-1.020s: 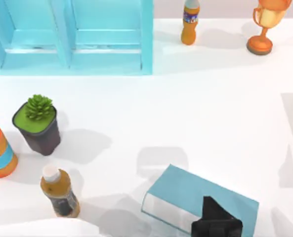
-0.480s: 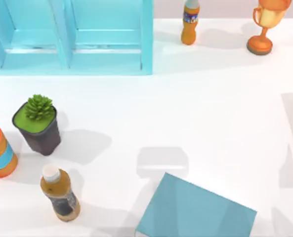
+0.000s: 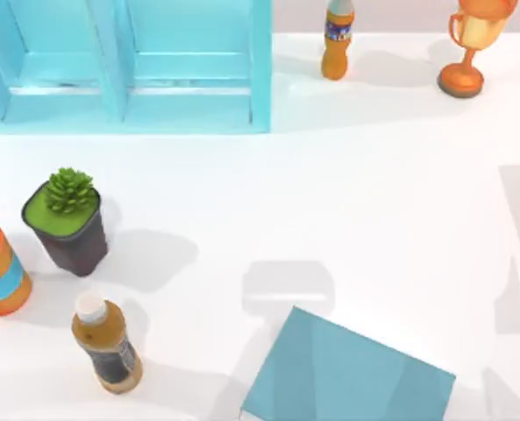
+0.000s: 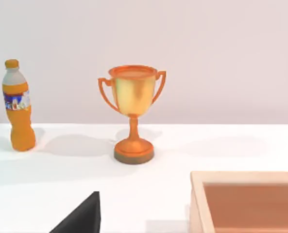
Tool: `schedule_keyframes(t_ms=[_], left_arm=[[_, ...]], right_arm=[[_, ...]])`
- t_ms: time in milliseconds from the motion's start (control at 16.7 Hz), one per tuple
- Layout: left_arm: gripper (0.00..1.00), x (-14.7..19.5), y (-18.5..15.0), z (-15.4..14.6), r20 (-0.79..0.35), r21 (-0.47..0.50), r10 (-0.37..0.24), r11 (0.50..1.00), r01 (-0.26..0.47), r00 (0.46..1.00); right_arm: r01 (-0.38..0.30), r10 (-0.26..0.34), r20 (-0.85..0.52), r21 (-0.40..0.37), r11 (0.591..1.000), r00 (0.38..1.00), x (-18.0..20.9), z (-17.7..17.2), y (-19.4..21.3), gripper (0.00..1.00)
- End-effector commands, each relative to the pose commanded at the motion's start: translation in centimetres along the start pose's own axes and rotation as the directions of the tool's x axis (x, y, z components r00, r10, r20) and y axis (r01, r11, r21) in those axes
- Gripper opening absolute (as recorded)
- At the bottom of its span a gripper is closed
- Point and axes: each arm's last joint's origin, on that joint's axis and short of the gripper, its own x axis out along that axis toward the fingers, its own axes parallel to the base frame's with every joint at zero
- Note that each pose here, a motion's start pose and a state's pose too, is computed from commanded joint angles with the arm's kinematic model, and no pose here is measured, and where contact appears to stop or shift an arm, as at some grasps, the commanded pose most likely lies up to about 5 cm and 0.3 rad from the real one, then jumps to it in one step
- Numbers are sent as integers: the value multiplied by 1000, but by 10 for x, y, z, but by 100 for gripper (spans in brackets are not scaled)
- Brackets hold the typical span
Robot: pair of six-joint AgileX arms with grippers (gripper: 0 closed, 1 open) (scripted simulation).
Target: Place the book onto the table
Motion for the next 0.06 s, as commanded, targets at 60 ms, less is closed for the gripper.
schedule_keyframes(t_ms=[60], left_arm=[[100,0,0,0,0,0,0,1000,0,1000]], right_arm=[[0,0,0,0,1000,1000,0,0,0,100]])
